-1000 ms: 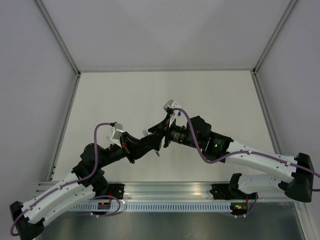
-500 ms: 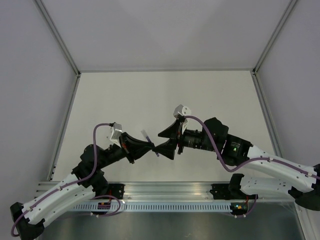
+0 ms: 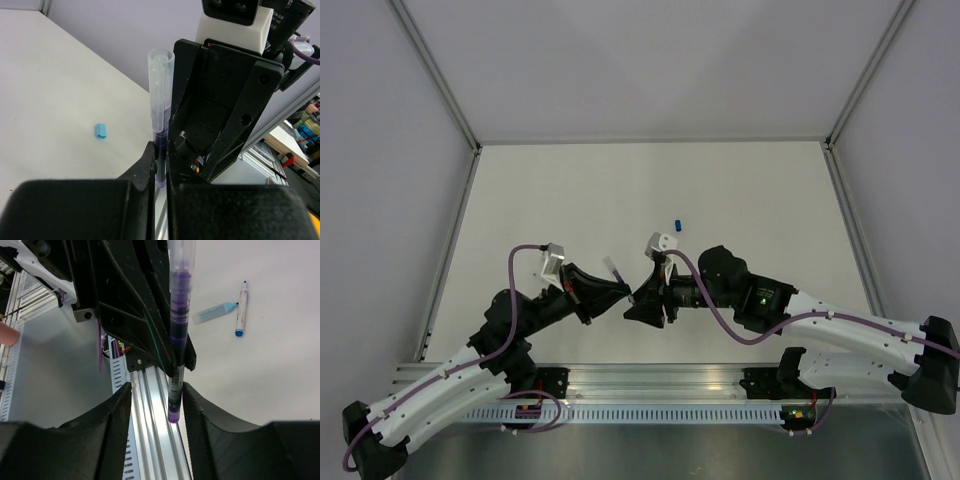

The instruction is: Insert the pens into the pen caps

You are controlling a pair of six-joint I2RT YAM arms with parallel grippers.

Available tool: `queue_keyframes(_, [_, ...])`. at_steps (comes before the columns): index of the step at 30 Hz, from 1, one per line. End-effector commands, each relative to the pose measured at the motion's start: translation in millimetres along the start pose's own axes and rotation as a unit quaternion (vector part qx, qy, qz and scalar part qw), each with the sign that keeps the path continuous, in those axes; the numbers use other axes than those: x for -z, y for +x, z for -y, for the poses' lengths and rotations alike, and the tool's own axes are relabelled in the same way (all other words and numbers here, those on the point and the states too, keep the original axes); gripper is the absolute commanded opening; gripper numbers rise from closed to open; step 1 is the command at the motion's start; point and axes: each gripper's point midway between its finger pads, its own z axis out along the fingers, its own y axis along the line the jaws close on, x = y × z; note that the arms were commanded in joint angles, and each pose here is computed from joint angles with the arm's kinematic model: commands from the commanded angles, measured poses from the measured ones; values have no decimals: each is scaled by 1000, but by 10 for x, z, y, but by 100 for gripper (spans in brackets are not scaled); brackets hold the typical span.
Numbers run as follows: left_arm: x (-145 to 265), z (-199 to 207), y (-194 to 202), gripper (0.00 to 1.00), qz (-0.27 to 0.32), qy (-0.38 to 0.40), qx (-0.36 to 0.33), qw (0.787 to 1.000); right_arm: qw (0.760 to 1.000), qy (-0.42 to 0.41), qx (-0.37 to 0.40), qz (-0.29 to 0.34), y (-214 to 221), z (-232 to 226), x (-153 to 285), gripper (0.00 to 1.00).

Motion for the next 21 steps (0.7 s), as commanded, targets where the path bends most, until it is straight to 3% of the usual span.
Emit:
queue_keyframes(1, [-50,14,-88,2,18,1,11,1000,999,8,8,37,-168,49,-95,49])
queue_keyframes(6, [-54,-55,-20,2,13,-9,18,1000,999,23,-2,44,-123,138,-158,32])
queue_keyframes(11, [-28,-30,-37,8,16,-5,18,1000,999,32,-14,39,-59,186,-191,1])
queue_keyframes(14, [-25,14,-91,33,18,-2,13,1000,997,48,-28,44,-39,244,-177,0])
queue_keyframes(16, [-21,-43,-86,76,4,-26,9,1000,993,98,-52,48,-5,412,-128,0])
queue_keyframes(18, [11,-138,0,99,-23,-55,9,998,987,136,-72,36,119,583,-68,0])
queue_keyframes(21, [88,-317,154,100,-49,-98,10,994,976,175,-121,35,233,924,39,0])
